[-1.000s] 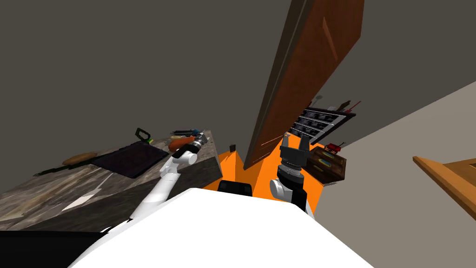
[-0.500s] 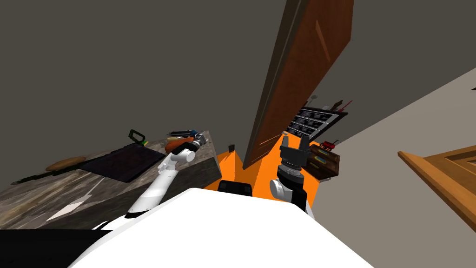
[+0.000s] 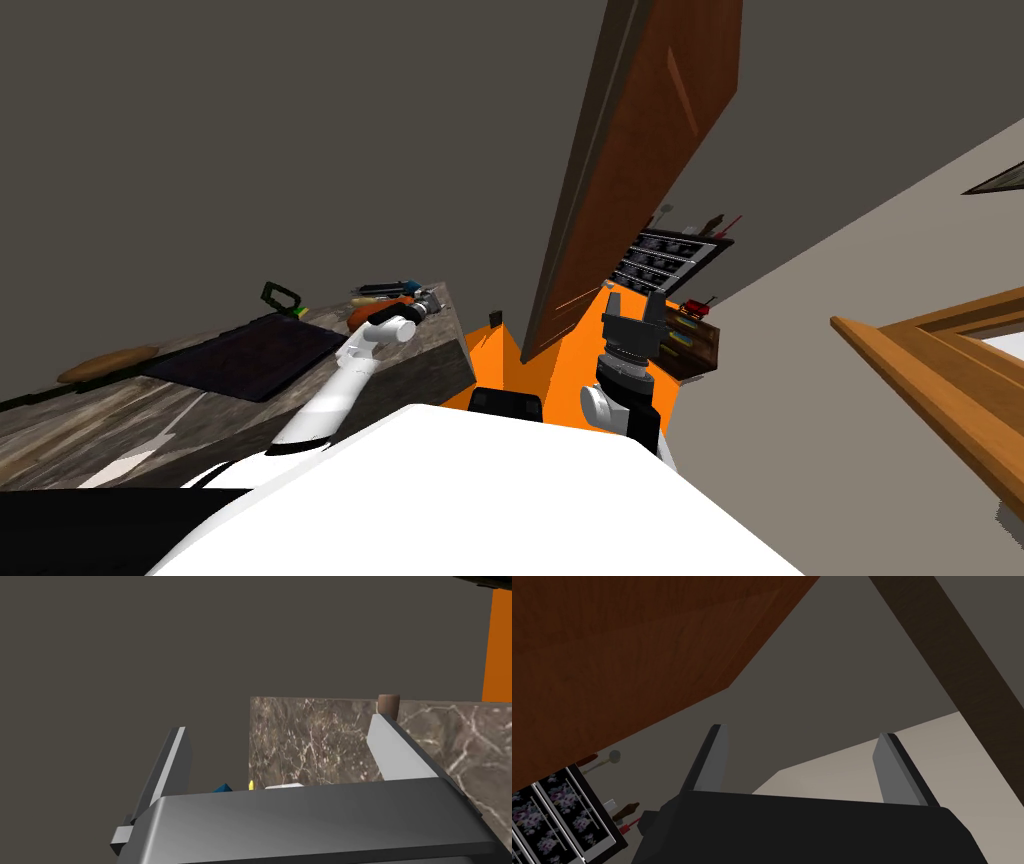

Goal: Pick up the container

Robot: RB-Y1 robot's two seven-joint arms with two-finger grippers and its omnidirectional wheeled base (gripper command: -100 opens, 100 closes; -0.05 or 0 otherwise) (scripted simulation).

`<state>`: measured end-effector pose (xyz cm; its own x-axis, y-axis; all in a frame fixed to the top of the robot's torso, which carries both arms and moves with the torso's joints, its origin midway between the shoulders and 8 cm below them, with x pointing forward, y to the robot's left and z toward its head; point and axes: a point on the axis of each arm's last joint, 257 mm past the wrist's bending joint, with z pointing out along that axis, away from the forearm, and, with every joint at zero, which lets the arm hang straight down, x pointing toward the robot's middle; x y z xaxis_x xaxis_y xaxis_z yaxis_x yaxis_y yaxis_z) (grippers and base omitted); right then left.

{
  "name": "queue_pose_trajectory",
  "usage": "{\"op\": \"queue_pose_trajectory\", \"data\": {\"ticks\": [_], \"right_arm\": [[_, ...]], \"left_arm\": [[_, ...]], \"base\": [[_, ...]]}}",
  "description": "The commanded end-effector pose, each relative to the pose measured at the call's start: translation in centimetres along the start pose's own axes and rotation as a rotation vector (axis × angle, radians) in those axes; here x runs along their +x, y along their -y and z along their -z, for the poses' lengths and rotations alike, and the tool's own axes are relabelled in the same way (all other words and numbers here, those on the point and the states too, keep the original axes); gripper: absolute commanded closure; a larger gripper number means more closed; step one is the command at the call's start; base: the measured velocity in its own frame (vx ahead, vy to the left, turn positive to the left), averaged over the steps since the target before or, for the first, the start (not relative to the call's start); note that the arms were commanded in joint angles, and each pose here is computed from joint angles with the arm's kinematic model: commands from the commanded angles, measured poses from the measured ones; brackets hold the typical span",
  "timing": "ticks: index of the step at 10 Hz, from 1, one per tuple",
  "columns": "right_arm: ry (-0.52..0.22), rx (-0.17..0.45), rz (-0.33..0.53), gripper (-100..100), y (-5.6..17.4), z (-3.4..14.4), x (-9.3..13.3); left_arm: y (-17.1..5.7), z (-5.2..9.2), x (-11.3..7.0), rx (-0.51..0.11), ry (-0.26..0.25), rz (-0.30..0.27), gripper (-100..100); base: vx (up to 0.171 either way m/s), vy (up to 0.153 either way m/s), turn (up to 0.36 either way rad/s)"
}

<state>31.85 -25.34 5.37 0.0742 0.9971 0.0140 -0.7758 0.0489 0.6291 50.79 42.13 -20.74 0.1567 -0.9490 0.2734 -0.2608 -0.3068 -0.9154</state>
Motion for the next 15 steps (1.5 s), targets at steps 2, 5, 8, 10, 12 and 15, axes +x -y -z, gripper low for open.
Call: {"op": "queue_pose_trajectory", "data": {"ticks": [2, 5, 8, 10, 12, 15], "right_arm": [[0.000, 0.000, 0.000, 0, 0.0, 0.0, 0.0], [0.000, 0.000, 0.000, 0, 0.0, 0.0, 0.0], [0.000, 0.000, 0.000, 0, 0.0, 0.0, 0.0], [0.000, 0.000, 0.000, 0, 0.0, 0.0, 0.0], [0.000, 0.000, 0.000, 0, 0.0, 0.0, 0.0], [0.000, 0.000, 0.000, 0, 0.0, 0.0, 0.0]], "left_arm": [[-1.2, -0.3, -1.8, -0.076, 0.034, 0.033, -100], [-2.5, -0.6, -4.9, -0.176, 0.091, 0.100, -100], [-3.7, -0.4, -6.5, -0.248, 0.127, 0.135, -100], [-4.6, -0.1, -8.0, -0.305, 0.160, 0.170, -100], [-5.5, 0.4, -9.4, -0.363, 0.194, 0.205, -100], [-6.8, 1.3, -10.8, -0.444, 0.235, 0.241, -100]], "base": [[0.002, 0.005, -0.077], [0.005, 0.008, -0.085], [0.003, 0.005, -0.052], [0.007, 0.011, -0.076], [0.010, 0.012, -0.078], [0.011, 0.013, -0.062]]}}
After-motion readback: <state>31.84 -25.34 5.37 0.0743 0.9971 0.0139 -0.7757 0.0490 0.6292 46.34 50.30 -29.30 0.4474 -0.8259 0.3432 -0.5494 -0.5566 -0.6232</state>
